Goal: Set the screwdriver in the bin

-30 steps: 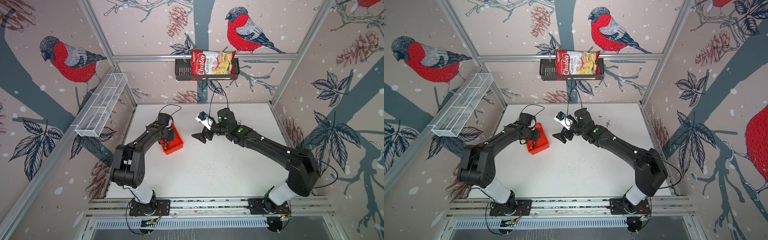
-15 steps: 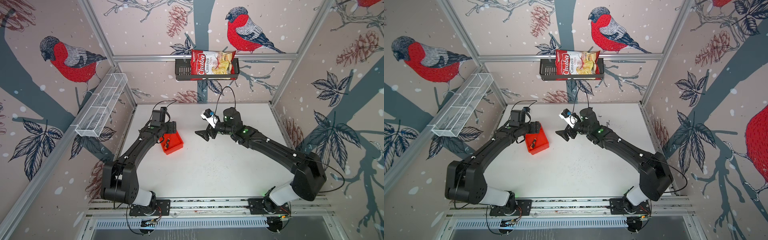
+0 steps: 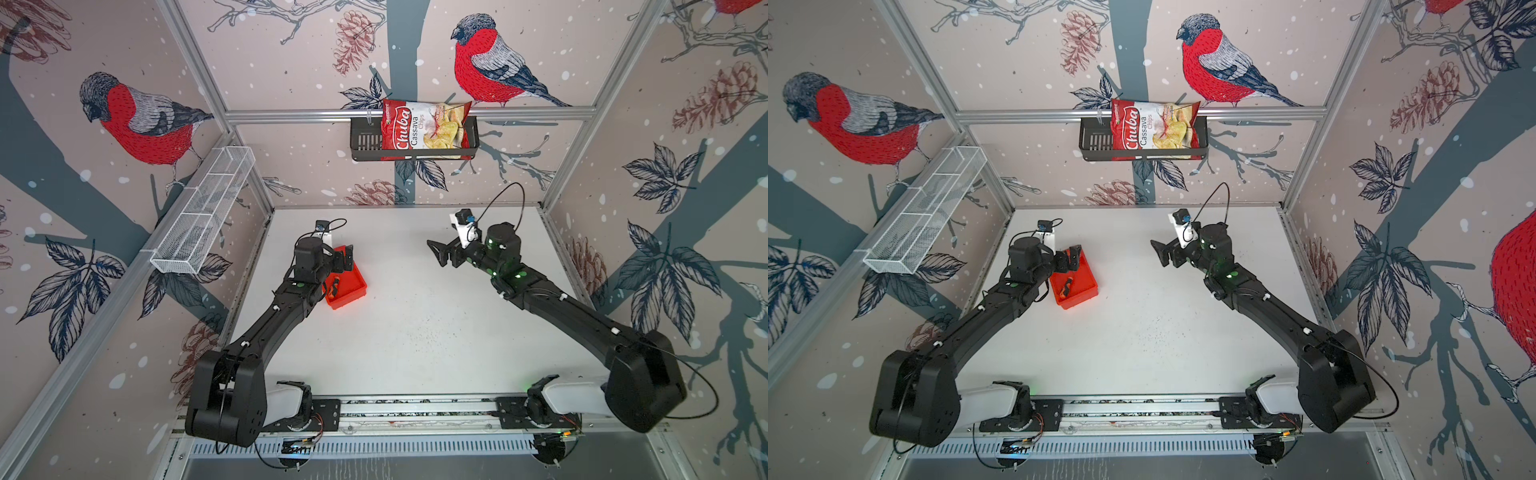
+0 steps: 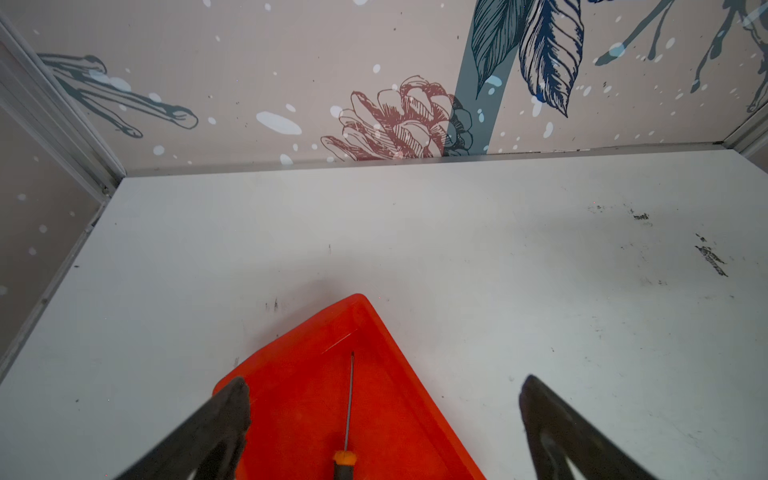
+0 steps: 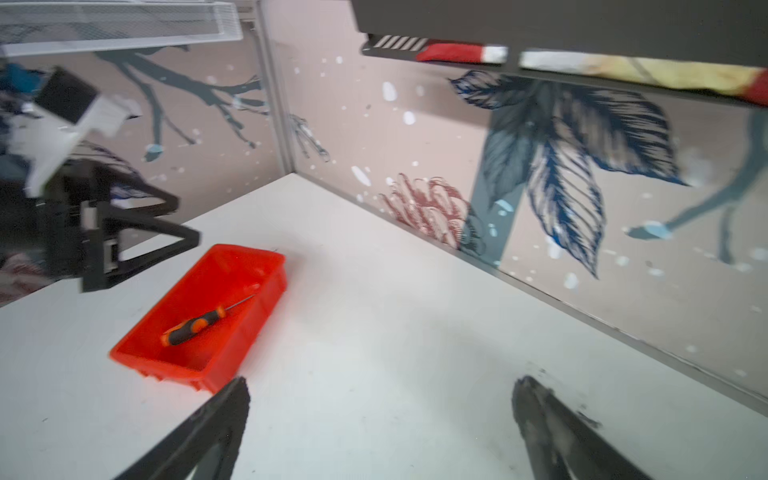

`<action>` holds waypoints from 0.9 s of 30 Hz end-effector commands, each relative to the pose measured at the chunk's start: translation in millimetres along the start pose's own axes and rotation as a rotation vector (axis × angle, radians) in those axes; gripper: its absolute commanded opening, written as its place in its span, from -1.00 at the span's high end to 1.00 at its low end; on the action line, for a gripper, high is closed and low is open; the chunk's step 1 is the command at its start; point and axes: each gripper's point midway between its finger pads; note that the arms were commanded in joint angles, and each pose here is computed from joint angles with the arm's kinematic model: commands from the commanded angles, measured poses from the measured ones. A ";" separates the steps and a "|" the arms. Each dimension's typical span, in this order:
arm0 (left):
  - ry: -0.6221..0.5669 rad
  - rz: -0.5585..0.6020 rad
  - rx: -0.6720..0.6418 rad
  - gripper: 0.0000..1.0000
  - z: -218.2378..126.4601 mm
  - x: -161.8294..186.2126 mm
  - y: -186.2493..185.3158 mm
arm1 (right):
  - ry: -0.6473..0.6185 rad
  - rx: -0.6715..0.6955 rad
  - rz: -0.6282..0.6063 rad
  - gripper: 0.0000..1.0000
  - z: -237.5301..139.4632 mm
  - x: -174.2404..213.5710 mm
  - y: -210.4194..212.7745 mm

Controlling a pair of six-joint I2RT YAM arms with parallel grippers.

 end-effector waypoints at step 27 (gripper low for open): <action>-0.292 0.082 -0.306 -0.94 -30.1 52.9 59.2 | -0.100 0.762 0.181 -0.99 -137.6 139.8 -175.7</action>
Point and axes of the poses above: each gripper's point midway between its finger pads, its own z axis out along the fingers, its own y axis along the line the jaws close on, x = y × z, and after that the axes turned 1 degree about -z, right-handed
